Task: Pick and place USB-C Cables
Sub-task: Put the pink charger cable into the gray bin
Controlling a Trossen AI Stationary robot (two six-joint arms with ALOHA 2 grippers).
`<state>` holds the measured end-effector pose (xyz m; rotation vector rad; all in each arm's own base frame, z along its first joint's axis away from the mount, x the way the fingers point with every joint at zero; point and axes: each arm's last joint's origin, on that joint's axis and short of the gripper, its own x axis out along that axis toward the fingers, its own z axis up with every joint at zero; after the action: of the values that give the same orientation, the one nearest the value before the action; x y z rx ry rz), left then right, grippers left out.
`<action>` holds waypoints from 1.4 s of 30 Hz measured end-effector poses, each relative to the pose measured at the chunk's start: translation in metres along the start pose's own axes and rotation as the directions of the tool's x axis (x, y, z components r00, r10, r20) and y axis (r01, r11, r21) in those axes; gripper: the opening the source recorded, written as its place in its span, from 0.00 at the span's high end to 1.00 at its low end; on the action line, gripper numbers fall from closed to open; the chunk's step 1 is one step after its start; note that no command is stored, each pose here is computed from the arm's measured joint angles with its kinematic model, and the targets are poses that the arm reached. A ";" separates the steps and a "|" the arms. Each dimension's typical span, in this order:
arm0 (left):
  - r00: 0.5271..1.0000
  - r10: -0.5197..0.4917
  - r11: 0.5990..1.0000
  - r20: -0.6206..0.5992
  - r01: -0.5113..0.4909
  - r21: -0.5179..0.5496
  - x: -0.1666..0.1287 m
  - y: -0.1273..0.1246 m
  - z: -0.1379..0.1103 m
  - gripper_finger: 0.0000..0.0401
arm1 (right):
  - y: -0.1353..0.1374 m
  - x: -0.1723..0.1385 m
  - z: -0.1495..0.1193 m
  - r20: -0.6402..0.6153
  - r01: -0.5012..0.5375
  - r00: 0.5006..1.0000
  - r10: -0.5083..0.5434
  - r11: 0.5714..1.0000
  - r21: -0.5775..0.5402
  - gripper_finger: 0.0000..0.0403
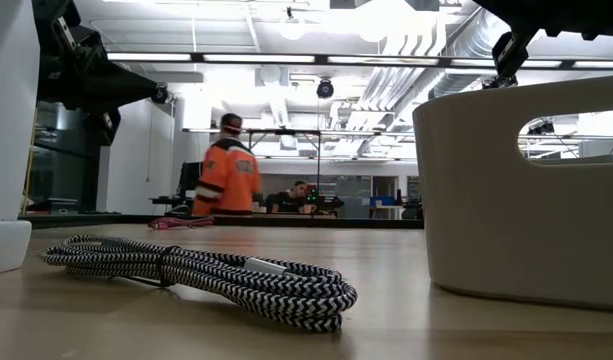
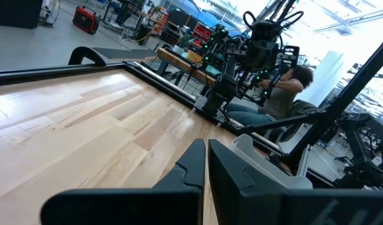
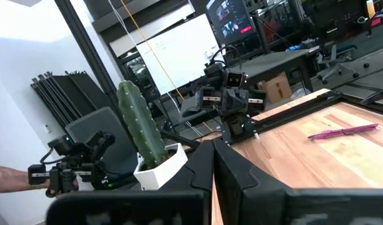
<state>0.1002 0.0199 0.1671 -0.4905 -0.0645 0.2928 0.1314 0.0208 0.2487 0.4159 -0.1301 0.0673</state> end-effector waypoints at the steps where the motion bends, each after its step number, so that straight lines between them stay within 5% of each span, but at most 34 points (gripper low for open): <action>1: 1.000 0.000 1.000 0.000 0.000 0.000 0.000 0.000 0.000 1.00 | 0.000 0.000 0.000 0.000 0.000 1.000 0.000 1.000 0.000 1.00; 13: 1.000 0.002 1.000 0.005 -0.002 -0.001 0.000 0.000 0.000 1.00 | 0.000 0.000 0.000 0.000 0.001 1.000 -0.001 1.000 0.000 1.00; 17: 0.996 0.001 0.999 0.095 0.003 -0.039 0.000 -0.003 0.008 1.00 | 0.000 0.000 0.000 0.000 0.001 1.000 -0.001 1.000 0.000 1.00; 26: 0.982 -0.002 0.999 0.186 -0.006 0.043 0.003 -0.031 0.062 1.00 | 0.000 0.000 0.000 0.002 0.004 1.000 -0.004 1.000 -0.007 1.00; 35: 0.996 0.058 0.968 0.068 -0.073 0.242 0.037 -0.070 0.124 1.00 | 0.000 0.000 0.000 0.001 0.004 1.000 -0.004 1.000 -0.008 1.00; 42: 0.996 0.082 0.952 0.018 -0.084 0.295 0.057 -0.079 0.134 1.00 | 0.000 0.000 0.000 0.001 0.003 1.000 -0.003 1.000 -0.008 1.00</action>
<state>0.1573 0.0313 0.3219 -0.1948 -0.0046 0.3793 0.1314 0.0207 0.2488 0.4082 -0.1309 0.0634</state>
